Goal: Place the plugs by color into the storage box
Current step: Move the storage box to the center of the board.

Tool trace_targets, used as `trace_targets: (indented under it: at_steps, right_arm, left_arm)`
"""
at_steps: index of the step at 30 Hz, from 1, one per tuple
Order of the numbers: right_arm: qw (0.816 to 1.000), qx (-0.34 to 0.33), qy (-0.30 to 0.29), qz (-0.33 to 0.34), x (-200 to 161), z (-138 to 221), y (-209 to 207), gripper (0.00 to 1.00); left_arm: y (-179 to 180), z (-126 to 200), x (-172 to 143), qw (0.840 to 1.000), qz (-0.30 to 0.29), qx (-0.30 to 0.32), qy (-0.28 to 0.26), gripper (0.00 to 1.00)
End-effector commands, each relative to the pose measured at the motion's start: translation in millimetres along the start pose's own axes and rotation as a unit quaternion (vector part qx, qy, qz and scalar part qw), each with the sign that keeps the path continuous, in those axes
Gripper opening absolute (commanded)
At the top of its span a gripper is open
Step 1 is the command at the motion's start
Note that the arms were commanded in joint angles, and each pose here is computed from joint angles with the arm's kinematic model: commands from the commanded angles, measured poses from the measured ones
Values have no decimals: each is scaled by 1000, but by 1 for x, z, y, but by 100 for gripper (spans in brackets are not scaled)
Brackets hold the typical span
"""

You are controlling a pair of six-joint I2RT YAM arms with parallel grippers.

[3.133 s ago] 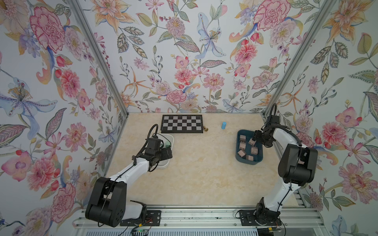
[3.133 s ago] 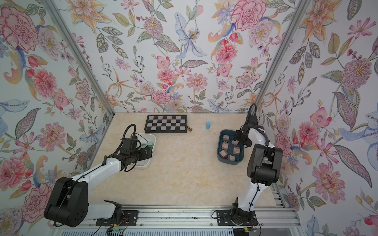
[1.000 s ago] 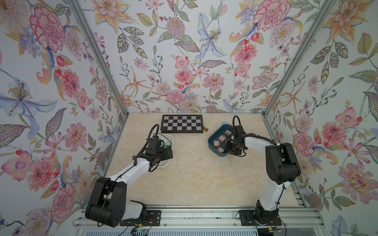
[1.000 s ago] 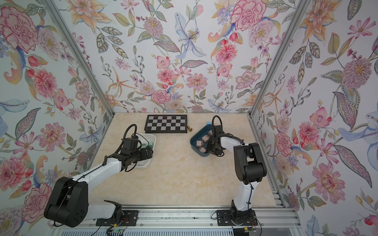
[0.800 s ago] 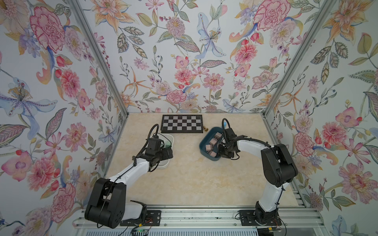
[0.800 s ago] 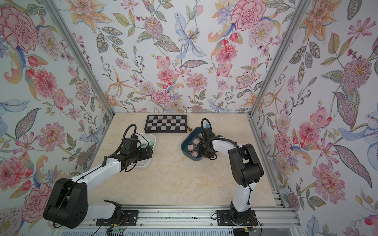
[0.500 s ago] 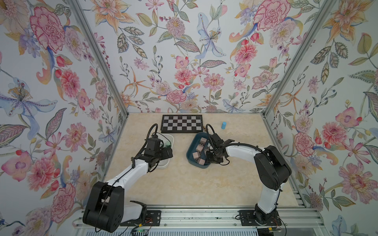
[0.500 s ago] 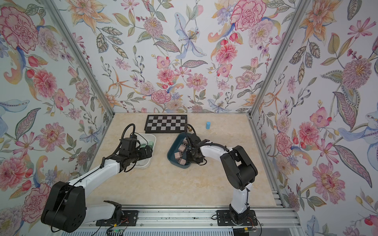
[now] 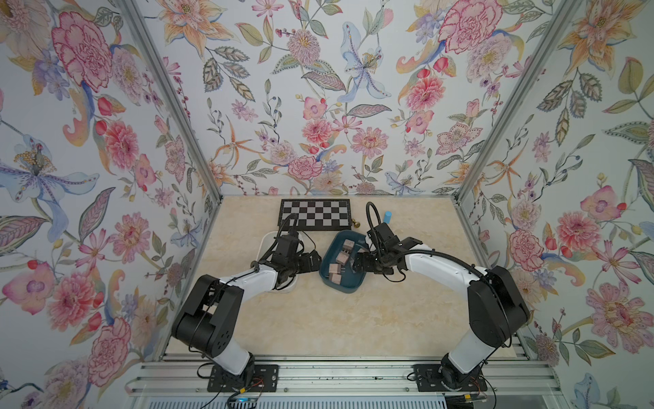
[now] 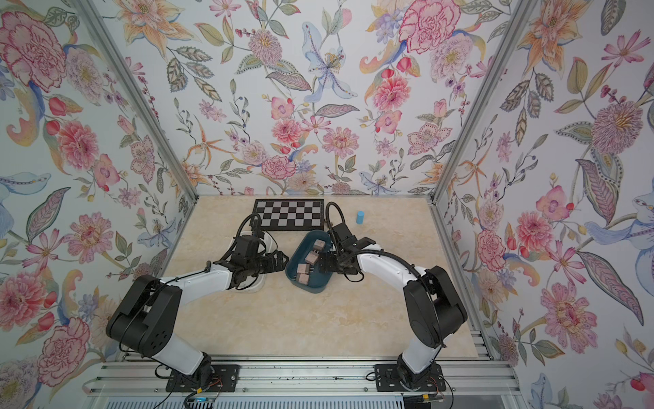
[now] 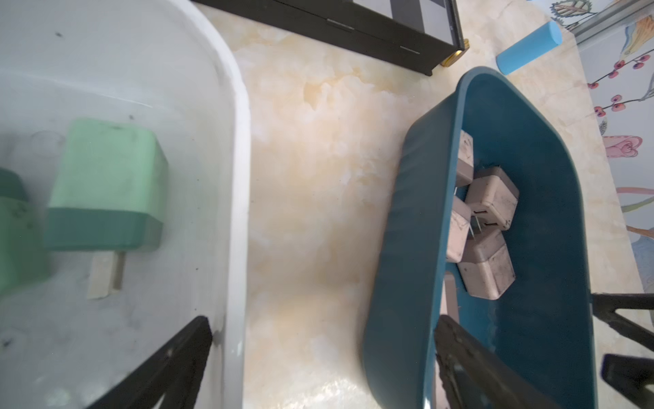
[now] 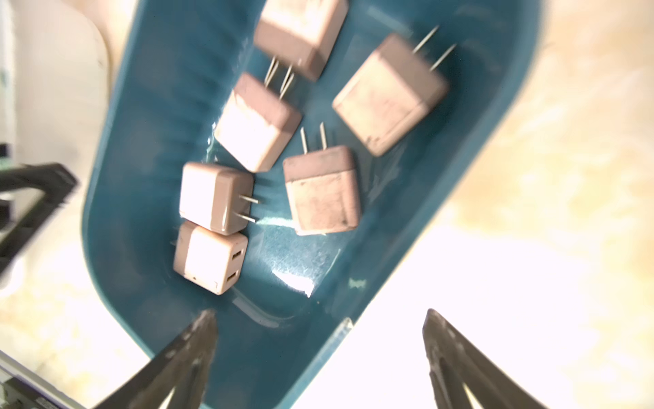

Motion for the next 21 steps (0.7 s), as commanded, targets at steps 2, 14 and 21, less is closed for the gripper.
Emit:
trace_targets:
  at_steps: [2, 14, 21]
  right_arm:
    - [999, -21, -2, -27, 1, 12, -39, 92]
    - [998, -53, 10, -46, 4, 5, -89, 94]
    - [992, -95, -81, -27, 36, 17, -115, 100]
  left_arm:
    - [-48, -19, 17, 996, 2, -81, -24, 100]
    - [-94, -25, 37, 994, -35, -93, -39, 99]
    - [-47, 56, 94, 987, -61, 41, -143, 99]
Point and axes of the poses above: each gripper's point midway between its finger pads, its own z axis back along the fingers, its own y axis along the line the jaws close on, x = y × z, the point moved 5 cm from there along z, back along the fingers, and after that the axes turned 4 degrees about -z, right-handed, at the moved point
